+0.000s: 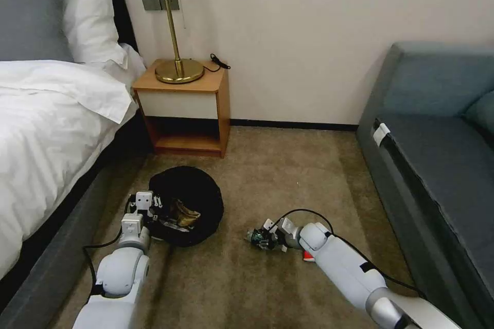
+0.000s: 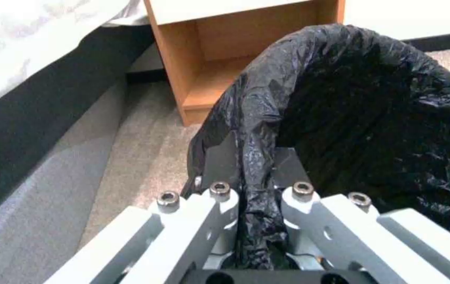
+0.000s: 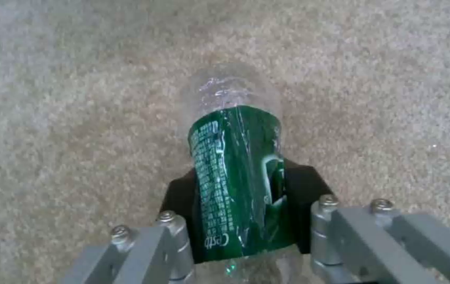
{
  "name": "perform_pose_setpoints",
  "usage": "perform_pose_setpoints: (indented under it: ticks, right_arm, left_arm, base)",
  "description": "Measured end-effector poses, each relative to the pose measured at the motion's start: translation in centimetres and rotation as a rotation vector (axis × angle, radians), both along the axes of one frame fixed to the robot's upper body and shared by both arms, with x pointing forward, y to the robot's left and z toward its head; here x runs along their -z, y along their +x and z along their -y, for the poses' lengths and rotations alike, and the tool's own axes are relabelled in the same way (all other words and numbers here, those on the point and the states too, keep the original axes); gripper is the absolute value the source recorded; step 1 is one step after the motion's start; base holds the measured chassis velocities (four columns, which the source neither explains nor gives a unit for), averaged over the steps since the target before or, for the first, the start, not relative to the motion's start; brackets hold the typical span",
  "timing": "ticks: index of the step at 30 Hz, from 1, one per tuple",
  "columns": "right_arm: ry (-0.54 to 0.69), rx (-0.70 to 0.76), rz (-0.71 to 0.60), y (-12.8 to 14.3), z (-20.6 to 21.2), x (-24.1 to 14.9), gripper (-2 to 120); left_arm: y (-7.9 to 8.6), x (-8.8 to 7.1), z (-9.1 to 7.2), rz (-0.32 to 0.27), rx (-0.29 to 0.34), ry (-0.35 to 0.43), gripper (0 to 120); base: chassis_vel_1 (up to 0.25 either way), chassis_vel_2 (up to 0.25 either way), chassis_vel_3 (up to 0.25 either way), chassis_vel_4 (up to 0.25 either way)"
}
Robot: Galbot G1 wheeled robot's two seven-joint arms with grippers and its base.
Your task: Pick up the trash bin, then pick up the garbage on the floor and place it into the trash bin.
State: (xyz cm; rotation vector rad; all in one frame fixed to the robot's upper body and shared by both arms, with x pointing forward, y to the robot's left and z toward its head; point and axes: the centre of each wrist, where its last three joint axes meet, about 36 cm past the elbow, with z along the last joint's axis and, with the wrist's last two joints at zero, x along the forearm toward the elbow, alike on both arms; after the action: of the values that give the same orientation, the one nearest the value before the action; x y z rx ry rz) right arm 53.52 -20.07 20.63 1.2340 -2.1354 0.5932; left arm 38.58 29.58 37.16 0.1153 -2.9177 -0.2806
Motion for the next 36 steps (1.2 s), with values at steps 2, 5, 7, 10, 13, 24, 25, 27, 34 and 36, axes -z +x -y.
perform_pose_setpoints:
  ticks: [2,5,7,10,13,24,25,27,34,36]
  right_arm:
    - [0.026,0.015,0.012,0.0,0.0,-0.5,30]
    - [0.052,0.03,0.023,0.1,0.1,-1.0,30]
    - [0.108,0.063,0.044,0.3,0.3,-2.0,30]
    - [0.163,0.091,0.071,0.7,0.6,-3.1,30]
    - [0.248,0.161,0.129,1.2,0.9,-4.8,30]
    - [0.74,0.376,0.151,1.2,-1.7,-11.1,30]
    - [0.813,0.358,0.11,0.2,-2.8,-11.2,30]
    - [0.915,0.315,0.046,-1.5,-4.5,-11.4,30]
    - [1.122,0.256,-0.107,-4.7,-9.4,-12.5,30]
    - [1.159,0.241,-0.132,-5.0,-10.9,-12.8,30]
  left_arm:
    - [-0.1,0.0,0.0,0.001,0.001,0.0,4]
    - [-0.2,-0.1,0.0,0.002,0.002,0.0,4]
    - [-0.3,-0.1,0.1,0.003,0.004,0.001,4]
    - [-0.3,-0.2,0.2,0.005,0.007,0.001,4]
    - [-0.5,-0.1,0.2,0.006,0.008,0.002,4]
    - [-0.5,-0.8,0.9,0.034,0.003,-0.008,4]
    - [-0.3,-1.0,1.0,0.042,0.005,-0.014,4]
    - [-0.1,-1.3,1.2,0.053,0.01,-0.022,4]
    - [0.1,-1.4,1.9,0.058,0.023,-0.05,4]
    - [-0.1,-1.4,2.2,0.056,0.029,-0.059,4]
  base:
    - [0.0,0.0,0.0,0.0]
    - [0.0,0.0,0.0,0.0]
    - [0.0,0.0,0.0,0.0]
    - [0.0,0.0,0.0,0.0]
    - [0.0,0.0,0.0,0.0]
    - [0.0,0.0,0.0,0.0]
    - [0.0,0.0,0.0,0.0]
    - [0.0,0.0,0.0,0.0]
    - [0.0,0.0,0.0,0.0]
    - [0.0,0.0,0.0,0.0]
